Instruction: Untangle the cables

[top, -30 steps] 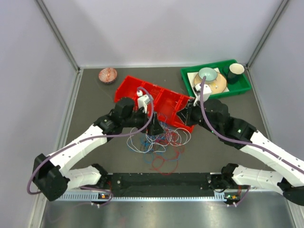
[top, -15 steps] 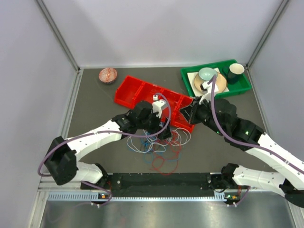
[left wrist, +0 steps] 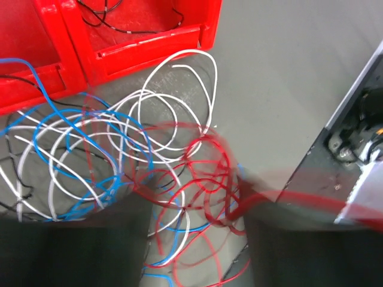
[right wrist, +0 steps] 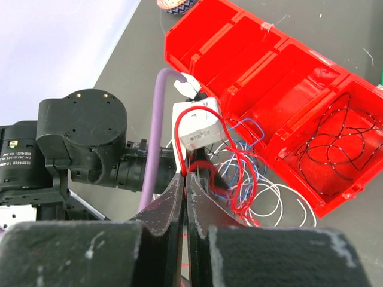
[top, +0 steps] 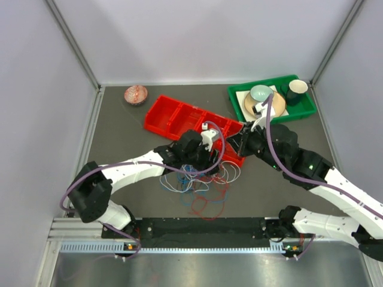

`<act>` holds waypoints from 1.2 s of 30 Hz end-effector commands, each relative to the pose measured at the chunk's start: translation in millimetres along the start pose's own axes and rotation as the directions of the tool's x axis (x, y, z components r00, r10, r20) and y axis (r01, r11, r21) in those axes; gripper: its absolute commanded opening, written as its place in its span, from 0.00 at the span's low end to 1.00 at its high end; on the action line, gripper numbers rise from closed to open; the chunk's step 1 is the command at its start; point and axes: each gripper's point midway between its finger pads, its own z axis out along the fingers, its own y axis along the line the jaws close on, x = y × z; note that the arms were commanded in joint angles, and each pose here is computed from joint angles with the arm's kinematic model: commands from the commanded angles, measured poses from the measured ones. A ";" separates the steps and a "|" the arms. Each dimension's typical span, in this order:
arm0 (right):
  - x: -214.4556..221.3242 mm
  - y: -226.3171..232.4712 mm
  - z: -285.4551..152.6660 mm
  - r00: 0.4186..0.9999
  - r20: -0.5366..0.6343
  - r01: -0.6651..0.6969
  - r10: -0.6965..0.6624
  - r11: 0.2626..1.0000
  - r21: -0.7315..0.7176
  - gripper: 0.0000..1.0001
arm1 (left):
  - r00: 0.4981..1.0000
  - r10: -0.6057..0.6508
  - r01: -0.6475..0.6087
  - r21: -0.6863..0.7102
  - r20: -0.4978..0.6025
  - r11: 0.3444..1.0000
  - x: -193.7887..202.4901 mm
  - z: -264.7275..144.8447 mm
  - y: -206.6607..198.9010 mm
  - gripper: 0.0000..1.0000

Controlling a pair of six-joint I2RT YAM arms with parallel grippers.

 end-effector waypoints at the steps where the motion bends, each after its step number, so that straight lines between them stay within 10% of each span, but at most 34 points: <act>1: -29.9 8.5 -10.8 0.996 0.083 -0.037 0.039 0.999 -0.025 0.00 | 0.990 0.020 -0.022 0.008 0.139 1.000 -41.7 -5.4 -10.2 0.21; 4: -29.4 4.9 -9.8 0.996 0.084 -0.036 0.036 0.999 -0.008 0.04 | 0.988 -0.006 0.015 -0.058 0.154 0.998 -48.4 -13.1 -1.5 0.00; 5: -30.1 2.5 -9.2 0.996 0.087 -0.033 0.032 0.999 0.005 0.38 | 0.984 -0.005 0.014 -0.054 0.175 0.998 -58.0 -20.5 -4.5 0.00; 8: -33.4 -8.2 -10.6 0.995 0.090 -0.036 0.031 0.998 0.051 0.97 | 0.974 -0.012 0.022 -0.041 0.226 0.999 -76.4 -48.6 -9.5 0.00; 16: -33.2 -59.4 -28.3 0.987 0.140 -0.101 0.078 0.980 0.172 0.99 | 0.914 -0.048 0.066 -0.032 0.403 0.997 -131.8 -152.5 -15.0 0.00; 26: 84.8 -59.8 36.0 0.955 -0.215 -0.190 0.205 0.978 0.089 0.99 | 0.779 0.026 0.055 -0.109 0.626 0.993 -189.4 -266.0 -39.9 0.00; 36: 137.6 -39.7 68.3 0.933 -0.297 -0.199 0.201 0.979 0.037 0.99 | 0.595 0.070 0.153 -0.198 0.801 0.968 -233.7 -351.4 -44.3 0.00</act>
